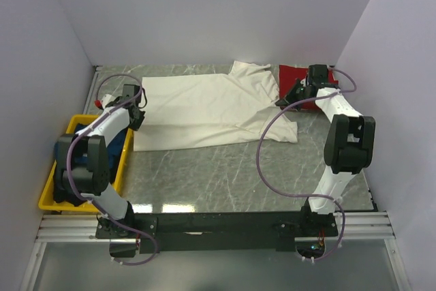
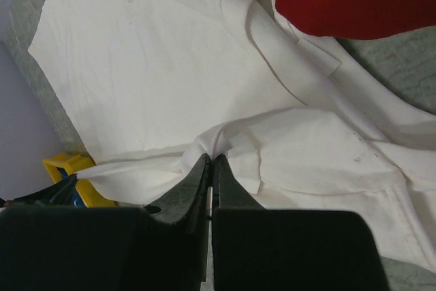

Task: Fold and stack the t-shirts
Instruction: Fold the tshirt

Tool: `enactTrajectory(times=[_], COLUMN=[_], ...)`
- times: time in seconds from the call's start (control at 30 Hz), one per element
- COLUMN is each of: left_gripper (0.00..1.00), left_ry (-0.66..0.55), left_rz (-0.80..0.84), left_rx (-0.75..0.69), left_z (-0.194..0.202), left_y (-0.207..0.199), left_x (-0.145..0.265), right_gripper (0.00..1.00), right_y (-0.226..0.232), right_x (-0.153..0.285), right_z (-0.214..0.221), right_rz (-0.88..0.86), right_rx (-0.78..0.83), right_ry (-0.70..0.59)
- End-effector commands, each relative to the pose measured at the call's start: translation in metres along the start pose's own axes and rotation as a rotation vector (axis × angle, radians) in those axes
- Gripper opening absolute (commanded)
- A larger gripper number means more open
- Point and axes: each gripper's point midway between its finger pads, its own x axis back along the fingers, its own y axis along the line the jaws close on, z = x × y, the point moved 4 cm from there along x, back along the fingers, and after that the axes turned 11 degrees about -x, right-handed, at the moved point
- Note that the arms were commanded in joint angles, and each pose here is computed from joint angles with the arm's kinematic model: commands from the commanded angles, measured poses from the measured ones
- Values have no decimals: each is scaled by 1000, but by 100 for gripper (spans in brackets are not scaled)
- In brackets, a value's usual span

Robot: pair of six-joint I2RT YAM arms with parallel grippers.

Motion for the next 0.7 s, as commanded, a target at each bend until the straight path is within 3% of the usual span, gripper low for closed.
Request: enactTrajectory(times=[0.0,0.2,0.27,0.3,0.37,0.4,0.43,0.47,0.53,0.67], left_gripper=[1,1,11,14,30,38,53,59,65,65], left_ry=[-33,-20,-17,-18,-25,-31,-36,-49,-55,-51], left_rz=[29,31,38,44,64,80,92,113,147,232], left_rx=[3,-2,-10,-17,-18,-16,-15,-8,-9,-10], left_z=[-15,-14,-14,-15,-17,-17,-18,-21,-23,-26], left_y=[-15,-14,-15,-16,-18,-19,-19,-20,-22,-30], left_x=[0,-9,-12,-11,-8,-8,-6,0,5,22], right_gripper=[0,0,3,15,27,38,43,45,46,46], right_y=[13,15,14,15,14,16,18,21,24,25], right_x=[3,-3,-5,-5,-5,-3,-1,-1,5,5], right_z=[-16,-21,-22,-22,-20,-20,-20,-15,-10,23], right_rz=[-42,-54,-53,-57,-58,-61,-56,-54,-40,-22], right_rx=[20,32,36,39,52,63,75,100,125,192], right_ry=[-39,-33,-34,-33,-35,-42,-56,-54,-74,-93])
